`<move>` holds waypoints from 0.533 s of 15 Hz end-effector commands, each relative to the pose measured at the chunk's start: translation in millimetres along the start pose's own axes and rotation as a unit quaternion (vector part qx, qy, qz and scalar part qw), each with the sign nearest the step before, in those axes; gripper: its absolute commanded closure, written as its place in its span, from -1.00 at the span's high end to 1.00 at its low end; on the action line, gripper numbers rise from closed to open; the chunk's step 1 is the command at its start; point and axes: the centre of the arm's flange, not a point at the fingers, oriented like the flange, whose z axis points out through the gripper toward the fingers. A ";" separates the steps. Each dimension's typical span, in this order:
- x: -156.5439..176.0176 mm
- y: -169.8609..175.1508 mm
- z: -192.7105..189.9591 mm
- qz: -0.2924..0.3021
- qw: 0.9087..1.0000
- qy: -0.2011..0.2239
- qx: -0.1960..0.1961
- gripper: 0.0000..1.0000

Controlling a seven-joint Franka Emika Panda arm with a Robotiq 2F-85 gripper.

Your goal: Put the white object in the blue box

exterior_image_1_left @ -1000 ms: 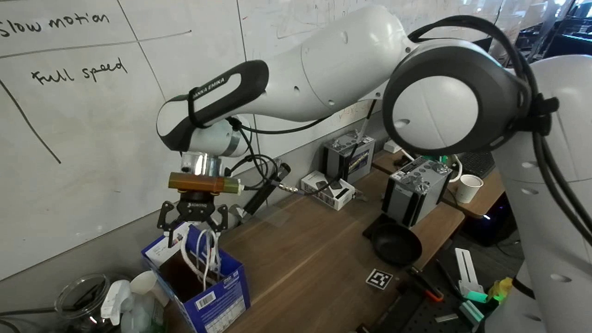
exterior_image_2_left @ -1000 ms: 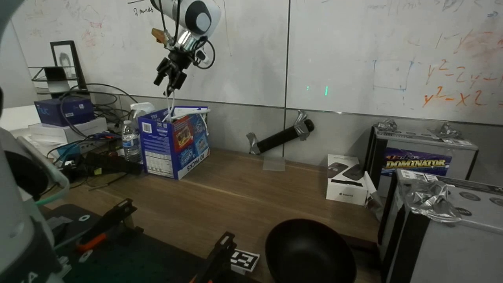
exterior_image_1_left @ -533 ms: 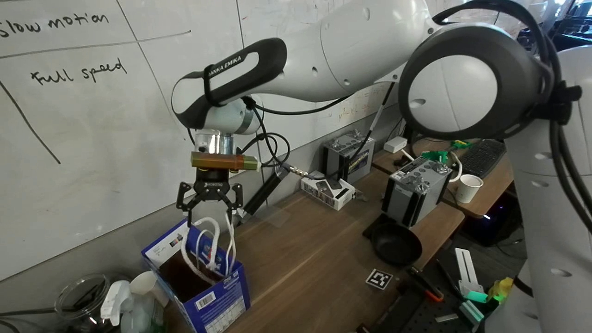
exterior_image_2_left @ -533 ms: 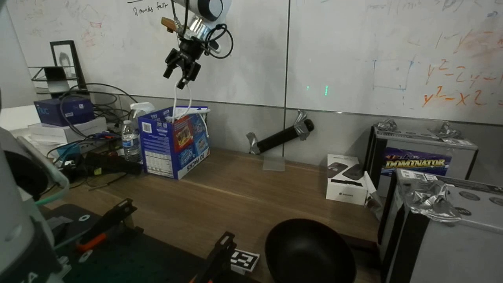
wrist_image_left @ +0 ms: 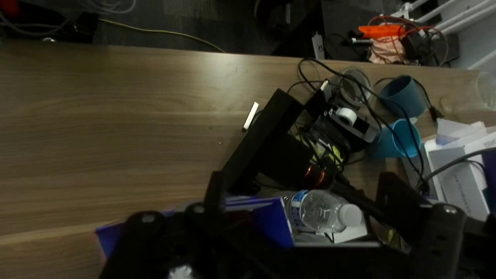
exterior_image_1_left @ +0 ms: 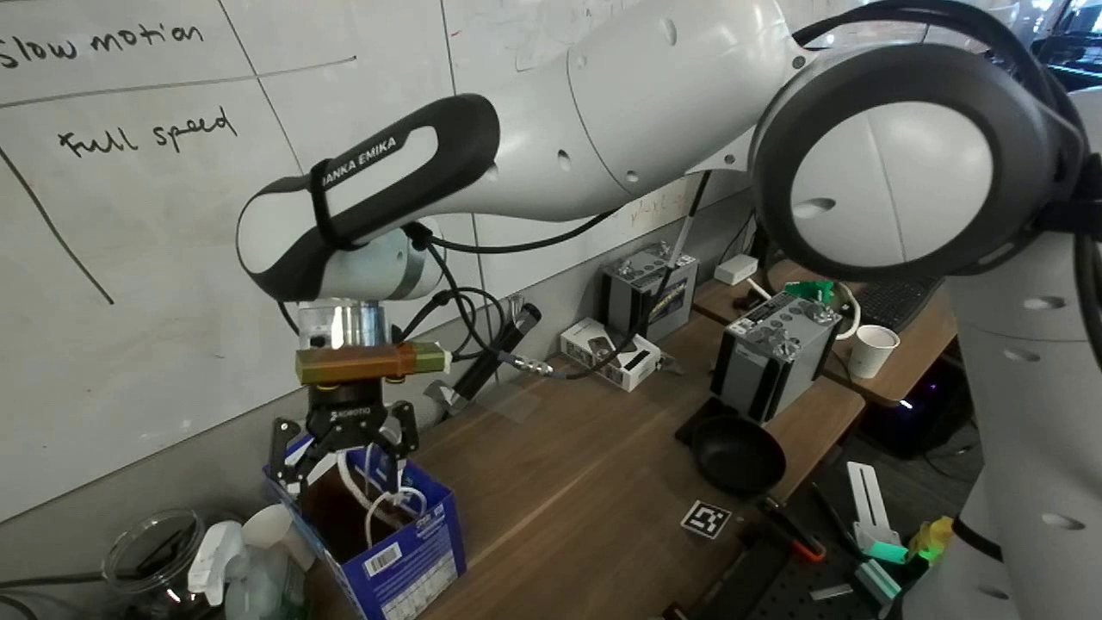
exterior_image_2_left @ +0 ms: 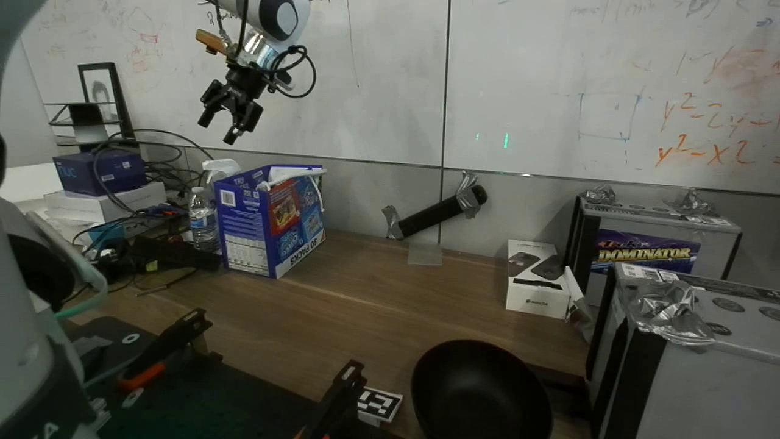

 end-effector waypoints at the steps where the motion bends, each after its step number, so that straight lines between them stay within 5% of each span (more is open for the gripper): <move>1: -25.6 -12.6 3.4 -0.024 0.999 0.025 -0.038 1.00; 8: 21.8 20.6 -40.0 -0.052 0.986 0.134 -0.087 1.00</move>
